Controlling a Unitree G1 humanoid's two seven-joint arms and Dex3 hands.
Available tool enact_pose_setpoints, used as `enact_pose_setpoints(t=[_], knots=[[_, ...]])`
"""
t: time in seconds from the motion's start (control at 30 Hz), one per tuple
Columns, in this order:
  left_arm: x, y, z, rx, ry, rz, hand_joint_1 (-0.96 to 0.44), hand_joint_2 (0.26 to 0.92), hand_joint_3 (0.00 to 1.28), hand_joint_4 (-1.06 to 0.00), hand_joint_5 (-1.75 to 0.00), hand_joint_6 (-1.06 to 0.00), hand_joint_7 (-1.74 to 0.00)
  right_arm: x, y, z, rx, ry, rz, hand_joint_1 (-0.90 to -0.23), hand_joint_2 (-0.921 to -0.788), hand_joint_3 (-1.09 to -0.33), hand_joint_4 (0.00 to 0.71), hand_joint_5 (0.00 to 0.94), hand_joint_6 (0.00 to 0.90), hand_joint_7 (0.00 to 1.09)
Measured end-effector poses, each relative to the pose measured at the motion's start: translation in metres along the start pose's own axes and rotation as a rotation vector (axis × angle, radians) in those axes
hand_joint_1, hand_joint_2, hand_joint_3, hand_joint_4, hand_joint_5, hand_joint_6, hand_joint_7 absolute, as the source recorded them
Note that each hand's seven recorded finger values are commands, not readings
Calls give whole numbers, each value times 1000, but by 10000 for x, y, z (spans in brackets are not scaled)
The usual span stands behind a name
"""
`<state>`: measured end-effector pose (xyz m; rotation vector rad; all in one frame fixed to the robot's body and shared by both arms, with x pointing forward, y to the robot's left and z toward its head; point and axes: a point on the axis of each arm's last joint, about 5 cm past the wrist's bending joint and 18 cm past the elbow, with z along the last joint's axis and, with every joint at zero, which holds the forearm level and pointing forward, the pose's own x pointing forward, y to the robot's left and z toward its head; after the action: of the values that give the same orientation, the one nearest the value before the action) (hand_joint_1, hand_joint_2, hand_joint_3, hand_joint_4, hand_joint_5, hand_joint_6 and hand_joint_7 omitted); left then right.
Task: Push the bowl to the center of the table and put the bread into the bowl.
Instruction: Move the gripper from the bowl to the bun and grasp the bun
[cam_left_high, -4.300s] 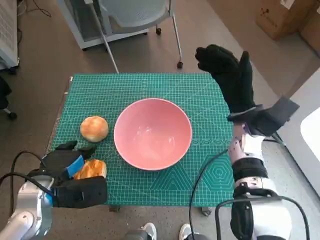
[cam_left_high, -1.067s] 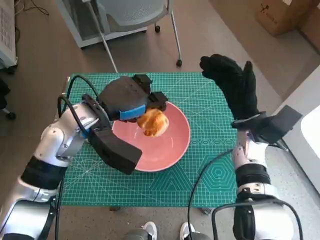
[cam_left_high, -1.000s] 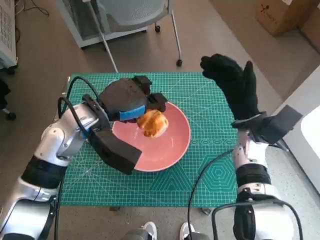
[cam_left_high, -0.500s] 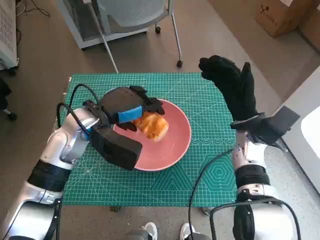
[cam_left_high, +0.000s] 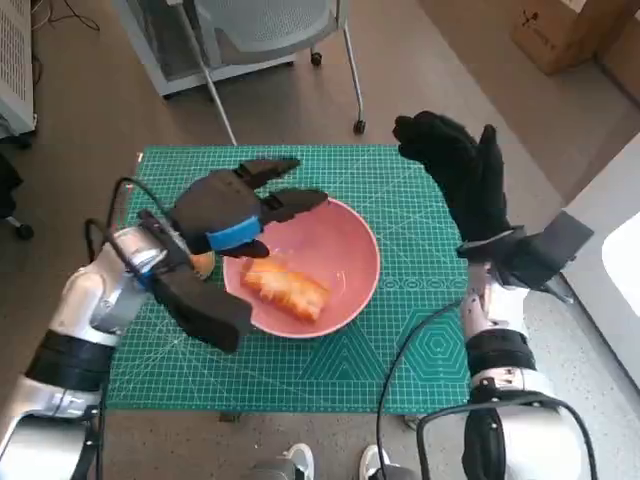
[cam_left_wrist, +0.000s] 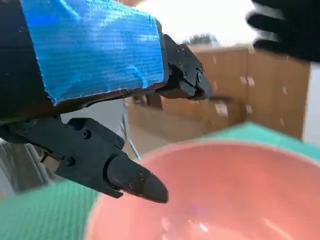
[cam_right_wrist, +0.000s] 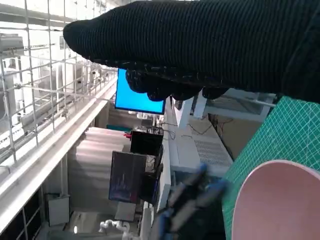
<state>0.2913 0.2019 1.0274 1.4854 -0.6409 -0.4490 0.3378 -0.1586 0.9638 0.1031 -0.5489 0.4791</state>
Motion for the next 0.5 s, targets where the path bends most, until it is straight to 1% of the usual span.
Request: enact_pose_setpoints(t=[0.17, 0.23, 0.37, 0.5], knots=[[-165, 101, -43, 28, 27, 57, -655, 897, 3, -188, -12, -377, -18, 8, 16, -7, 4, 1, 4, -617, -921, -723, 174, 0, 307, 0], [-232, 145, -57, 39, 43, 74, -647, 881, 1, -201, -15, -392, -24, 12, 23, -9, 5, 2, 7, -616, -921, -730, 170, 0, 305, 0], [-391, 256, -88, 49, 77, 112, -627, 826, 0, -222, -18, -420, -31, 19, 31, -12, 6, 5, 14, -615, -921, -741, 165, 0, 299, 0], [-577, 362, -132, 54, 124, 107, -602, 794, 0, -209, -6, -407, -19, 25, 30, -10, 6, 6, 24, -614, -921, -747, 163, 0, 294, 0]])
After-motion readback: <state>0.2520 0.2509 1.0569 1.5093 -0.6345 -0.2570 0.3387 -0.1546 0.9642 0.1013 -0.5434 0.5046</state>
